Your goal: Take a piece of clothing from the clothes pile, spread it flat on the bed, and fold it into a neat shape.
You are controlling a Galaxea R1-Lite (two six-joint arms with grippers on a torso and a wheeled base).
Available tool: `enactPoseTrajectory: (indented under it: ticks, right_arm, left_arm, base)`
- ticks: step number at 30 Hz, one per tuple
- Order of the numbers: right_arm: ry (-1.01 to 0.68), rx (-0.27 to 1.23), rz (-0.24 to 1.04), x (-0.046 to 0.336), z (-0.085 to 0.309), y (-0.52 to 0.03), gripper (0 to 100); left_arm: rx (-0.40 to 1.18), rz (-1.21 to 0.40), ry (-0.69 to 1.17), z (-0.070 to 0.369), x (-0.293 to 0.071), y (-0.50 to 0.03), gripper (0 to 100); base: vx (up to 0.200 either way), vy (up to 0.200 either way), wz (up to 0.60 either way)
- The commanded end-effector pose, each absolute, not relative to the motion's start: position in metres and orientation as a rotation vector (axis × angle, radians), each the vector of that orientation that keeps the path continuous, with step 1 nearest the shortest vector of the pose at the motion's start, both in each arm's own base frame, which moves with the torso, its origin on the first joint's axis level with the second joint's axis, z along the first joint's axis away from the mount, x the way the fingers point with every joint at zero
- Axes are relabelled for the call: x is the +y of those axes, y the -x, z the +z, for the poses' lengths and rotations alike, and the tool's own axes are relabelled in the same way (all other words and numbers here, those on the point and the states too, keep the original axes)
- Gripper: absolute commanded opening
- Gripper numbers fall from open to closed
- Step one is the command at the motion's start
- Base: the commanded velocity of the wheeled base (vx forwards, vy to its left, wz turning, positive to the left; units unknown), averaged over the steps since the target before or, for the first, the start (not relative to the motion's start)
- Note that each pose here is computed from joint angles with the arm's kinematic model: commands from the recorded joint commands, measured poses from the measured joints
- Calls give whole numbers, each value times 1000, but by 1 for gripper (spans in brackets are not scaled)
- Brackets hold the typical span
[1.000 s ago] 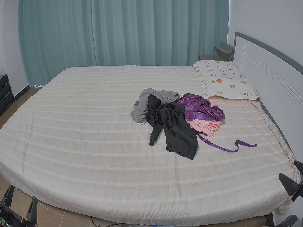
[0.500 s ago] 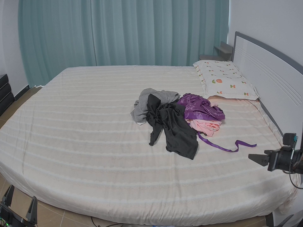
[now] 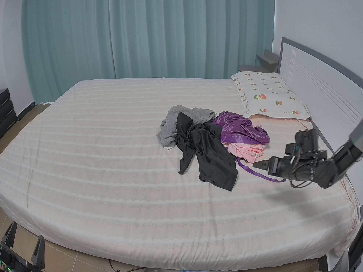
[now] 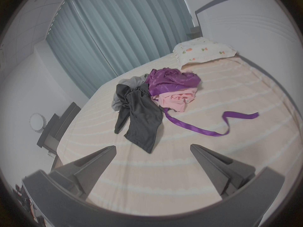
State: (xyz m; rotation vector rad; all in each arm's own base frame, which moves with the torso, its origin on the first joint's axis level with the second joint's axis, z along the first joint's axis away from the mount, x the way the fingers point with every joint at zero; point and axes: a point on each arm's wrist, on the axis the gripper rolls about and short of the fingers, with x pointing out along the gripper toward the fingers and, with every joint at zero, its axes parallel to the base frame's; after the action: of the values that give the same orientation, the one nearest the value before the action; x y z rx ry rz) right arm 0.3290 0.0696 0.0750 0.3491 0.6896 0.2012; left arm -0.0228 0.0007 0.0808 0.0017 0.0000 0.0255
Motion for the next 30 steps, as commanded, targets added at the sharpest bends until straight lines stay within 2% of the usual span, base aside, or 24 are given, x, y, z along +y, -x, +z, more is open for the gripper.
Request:
enactPoseTrajectory:
  ticks: [1, 21, 30]
  right_arm:
    - [-390, 780, 189, 123, -34, -402, 100]
    - [-439, 786, 185, 140, -31, -438, 100]
    - [-400, 766, 127, 168, -55, -451, 100]
  left_arm:
    - [0, 26, -2, 75, 1, 23, 100]
    - [0, 26, -2, 75, 1, 23, 100]
    - [0, 26, -2, 75, 1, 23, 100]
  base:
    - [0, 0, 0]
    - [0, 0, 0]
    - [0, 0, 0]
